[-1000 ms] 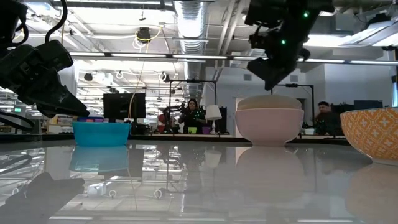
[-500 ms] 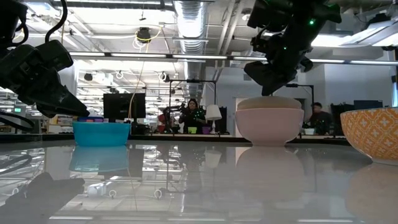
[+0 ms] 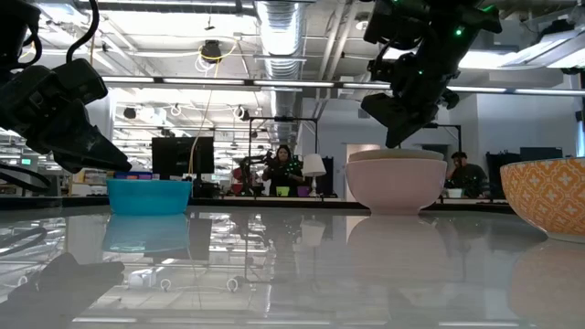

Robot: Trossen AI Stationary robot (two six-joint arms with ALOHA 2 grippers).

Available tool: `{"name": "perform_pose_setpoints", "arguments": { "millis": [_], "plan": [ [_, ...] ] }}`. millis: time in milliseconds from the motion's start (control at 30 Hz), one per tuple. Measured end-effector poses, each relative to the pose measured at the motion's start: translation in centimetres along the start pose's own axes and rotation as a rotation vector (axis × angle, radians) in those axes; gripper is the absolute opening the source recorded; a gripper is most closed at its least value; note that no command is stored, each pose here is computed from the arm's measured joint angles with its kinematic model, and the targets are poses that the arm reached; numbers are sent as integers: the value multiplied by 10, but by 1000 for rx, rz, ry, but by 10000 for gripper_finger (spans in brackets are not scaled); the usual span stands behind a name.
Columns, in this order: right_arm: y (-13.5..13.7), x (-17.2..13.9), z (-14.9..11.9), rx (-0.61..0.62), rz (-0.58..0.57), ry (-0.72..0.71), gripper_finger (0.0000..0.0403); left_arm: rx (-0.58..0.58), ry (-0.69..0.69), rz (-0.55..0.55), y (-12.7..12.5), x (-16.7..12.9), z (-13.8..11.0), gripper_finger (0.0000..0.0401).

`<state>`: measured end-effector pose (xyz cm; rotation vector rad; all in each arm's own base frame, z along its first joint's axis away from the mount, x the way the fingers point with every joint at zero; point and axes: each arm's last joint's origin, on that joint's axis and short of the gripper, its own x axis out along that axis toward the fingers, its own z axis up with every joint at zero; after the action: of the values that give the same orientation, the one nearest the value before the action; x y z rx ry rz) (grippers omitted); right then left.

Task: Nest bowls inside each other by size order
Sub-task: Stack the gray bowl on top of the light orange bowl, then stack the blue bowl on top of the gray bowl

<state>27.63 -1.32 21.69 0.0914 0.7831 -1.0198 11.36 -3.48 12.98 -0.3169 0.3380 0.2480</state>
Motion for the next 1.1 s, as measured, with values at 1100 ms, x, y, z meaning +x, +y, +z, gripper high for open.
{"name": "perform_pose_setpoints", "arguments": {
  "millis": [1100],
  "plan": [
    [46, -176, -38, 14, 692, 535, 39, 0, 0, 0, 0, 0, 0, 125]
  ]
}}
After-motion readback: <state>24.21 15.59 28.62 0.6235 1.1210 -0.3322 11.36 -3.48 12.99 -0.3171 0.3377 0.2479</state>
